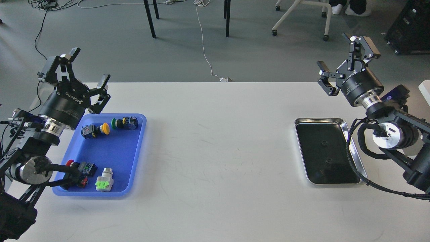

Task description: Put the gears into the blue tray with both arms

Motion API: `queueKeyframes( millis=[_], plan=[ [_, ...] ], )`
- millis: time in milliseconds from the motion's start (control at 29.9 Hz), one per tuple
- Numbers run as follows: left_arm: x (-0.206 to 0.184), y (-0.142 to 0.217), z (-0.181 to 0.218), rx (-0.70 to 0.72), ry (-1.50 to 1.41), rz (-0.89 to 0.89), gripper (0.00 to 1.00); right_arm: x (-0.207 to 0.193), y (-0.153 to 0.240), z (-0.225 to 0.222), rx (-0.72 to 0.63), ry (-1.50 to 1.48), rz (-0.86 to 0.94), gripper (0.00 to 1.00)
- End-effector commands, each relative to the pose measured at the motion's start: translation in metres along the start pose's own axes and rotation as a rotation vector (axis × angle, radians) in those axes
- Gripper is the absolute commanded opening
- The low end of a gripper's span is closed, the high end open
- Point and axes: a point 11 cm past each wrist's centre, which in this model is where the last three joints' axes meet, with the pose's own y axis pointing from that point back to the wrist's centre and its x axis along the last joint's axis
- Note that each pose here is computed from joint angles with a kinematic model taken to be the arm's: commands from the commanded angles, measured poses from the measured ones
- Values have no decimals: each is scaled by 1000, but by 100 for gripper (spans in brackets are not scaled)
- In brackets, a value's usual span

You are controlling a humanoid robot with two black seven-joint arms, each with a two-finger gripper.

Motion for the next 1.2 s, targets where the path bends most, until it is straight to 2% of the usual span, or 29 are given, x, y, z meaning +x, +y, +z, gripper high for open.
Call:
queueKeyframes(
  millis=[0,601,735,1002,1069,1169],
  plan=[
    [0,3,-2,5,6,1,99,0,3,5,-10,-11,-10,99],
    [-1,3,3,1,36,-45,99,-4,6,4,-29,32,-59,99],
    [-2,5,-2,8,45,-47,99,-4,13,-6,-81,256,-174,99],
    [-6,3,-3,0,59,-66,99,0,47,-52,-309,852,-495,99],
    [-9,3,-6,8,61,-71,99,-1,50,-58,-370,997,-562,99],
    [-18,1,-11,-1,89,-88,99,7,57,-55,-536,1266,-695,99]
  ],
)
